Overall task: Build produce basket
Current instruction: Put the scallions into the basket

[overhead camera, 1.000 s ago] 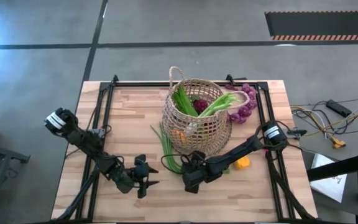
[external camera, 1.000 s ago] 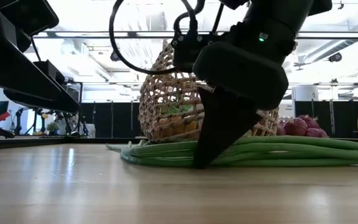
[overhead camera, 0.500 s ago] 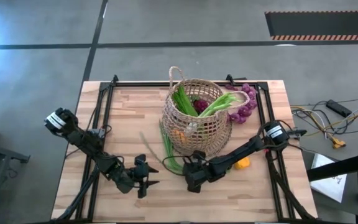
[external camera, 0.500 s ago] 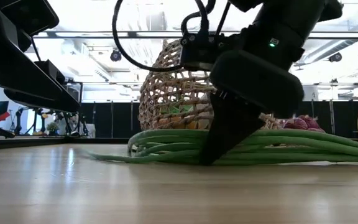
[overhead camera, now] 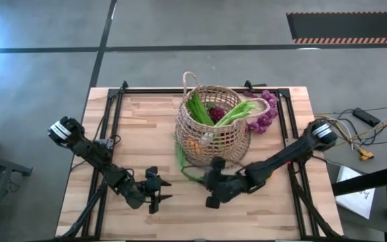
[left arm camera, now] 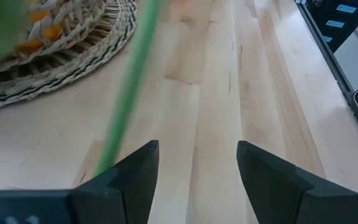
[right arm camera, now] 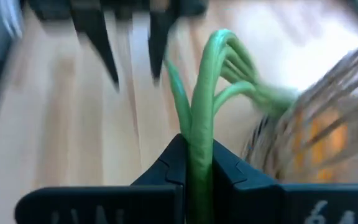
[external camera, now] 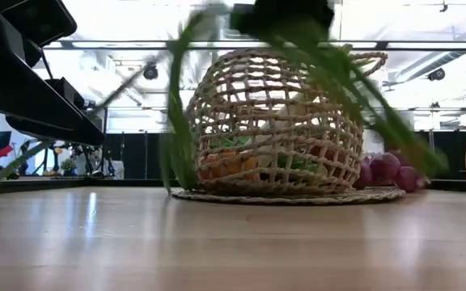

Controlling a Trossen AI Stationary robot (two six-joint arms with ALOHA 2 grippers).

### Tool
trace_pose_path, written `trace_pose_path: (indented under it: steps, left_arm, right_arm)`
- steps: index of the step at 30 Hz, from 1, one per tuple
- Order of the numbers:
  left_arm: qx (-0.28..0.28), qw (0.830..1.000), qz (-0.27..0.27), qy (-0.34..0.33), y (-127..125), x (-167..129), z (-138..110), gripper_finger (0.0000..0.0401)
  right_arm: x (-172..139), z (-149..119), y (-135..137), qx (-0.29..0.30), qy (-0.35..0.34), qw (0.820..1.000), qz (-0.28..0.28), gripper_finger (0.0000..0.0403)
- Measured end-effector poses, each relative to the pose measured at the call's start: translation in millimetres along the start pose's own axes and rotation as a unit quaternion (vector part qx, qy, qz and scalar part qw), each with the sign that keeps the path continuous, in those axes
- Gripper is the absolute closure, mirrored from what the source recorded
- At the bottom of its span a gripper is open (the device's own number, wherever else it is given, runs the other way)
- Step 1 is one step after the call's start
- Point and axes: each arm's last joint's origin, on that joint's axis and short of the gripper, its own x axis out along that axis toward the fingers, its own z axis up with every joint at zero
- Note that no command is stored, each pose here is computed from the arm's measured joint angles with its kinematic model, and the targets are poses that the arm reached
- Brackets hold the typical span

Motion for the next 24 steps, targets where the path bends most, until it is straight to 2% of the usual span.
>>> trace_pose_path:
  steps: [4, 8, 13, 18, 20, 24]
  left_arm:
    - [0.001, 1.000, 0.001, 0.000, 0.4, 0.0, -0.5, 0.0200]
    - [0.003, 1.000, 0.002, 0.001, 1.0, -0.1, -1.0, 0.0200]
    - [0.004, 1.000, 0.006, 0.000, 2.3, -0.2, -2.3, 0.0200]
    - [0.005, 1.000, 0.010, -0.002, 2.7, -0.2, -2.4, 0.0200]
    - [0.005, 1.000, 0.010, -0.003, 2.7, -0.3, -2.3, 0.0200]
    - [0.005, 1.000, 0.011, -0.003, 2.8, -0.2, -2.3, 0.0200]
  right_arm:
    - [-26.2, 26.3, -7.6, -0.006, -0.076, 0.997, 0.003, 0.0385]
    - [-54.5, 52.6, -15.4, -0.020, -0.168, 0.986, -0.001, 0.0385]
    - [-84.3, 86.5, -30.3, -0.042, -0.295, 0.954, -0.017, 0.0385]
    - [-104.2, 116.1, -57.3, -0.034, -0.412, 0.908, -0.068, 0.0385]
    - [-110.0, 127.3, -73.1, -0.030, -0.437, 0.894, -0.097, 0.0385]
    - [-108.5, 143.8, -110.0, -0.022, -0.447, 0.880, -0.159, 0.0385]
